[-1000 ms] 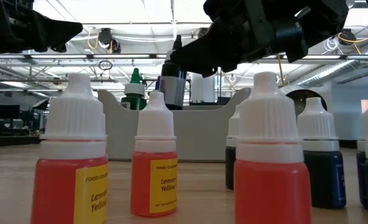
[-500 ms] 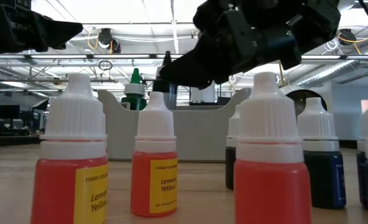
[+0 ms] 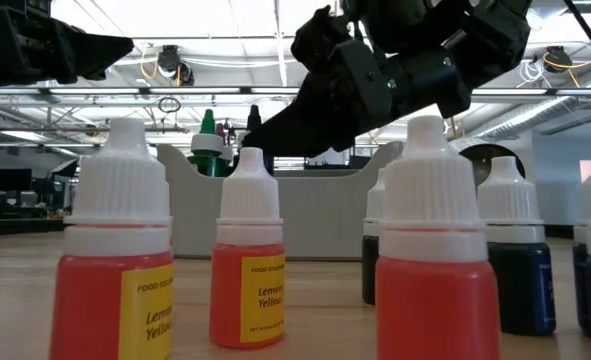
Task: Pick & Place food coloring
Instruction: Put the big black food coloring bottle into the gray bin
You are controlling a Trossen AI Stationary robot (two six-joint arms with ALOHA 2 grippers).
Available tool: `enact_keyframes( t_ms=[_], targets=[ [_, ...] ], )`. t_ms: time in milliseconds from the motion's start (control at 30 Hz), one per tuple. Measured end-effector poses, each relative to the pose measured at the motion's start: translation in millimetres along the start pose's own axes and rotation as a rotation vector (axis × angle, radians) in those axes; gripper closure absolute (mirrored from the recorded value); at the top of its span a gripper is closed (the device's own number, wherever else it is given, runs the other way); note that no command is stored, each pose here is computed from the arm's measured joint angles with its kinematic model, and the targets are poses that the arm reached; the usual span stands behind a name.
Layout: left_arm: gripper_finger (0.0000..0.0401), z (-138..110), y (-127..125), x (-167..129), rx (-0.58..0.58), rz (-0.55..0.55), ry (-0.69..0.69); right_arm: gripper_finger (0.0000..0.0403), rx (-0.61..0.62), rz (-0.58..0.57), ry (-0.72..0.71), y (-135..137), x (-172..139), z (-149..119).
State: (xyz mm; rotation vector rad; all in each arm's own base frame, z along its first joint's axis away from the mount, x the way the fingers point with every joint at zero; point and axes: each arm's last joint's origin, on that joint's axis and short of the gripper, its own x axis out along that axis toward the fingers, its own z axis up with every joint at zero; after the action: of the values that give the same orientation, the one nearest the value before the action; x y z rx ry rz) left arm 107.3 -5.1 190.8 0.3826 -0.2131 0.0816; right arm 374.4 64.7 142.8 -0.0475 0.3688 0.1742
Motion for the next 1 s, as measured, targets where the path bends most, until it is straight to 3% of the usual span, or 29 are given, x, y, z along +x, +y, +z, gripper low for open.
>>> enact_keyframes(
  t_ms=[1000],
  targets=[
    [0.0391, -0.5, 1.2, 0.0, 0.037, 0.041, 0.018, 0.028, 0.108, -0.045, -0.036, 0.8, -0.9, 2.4]
  ],
)
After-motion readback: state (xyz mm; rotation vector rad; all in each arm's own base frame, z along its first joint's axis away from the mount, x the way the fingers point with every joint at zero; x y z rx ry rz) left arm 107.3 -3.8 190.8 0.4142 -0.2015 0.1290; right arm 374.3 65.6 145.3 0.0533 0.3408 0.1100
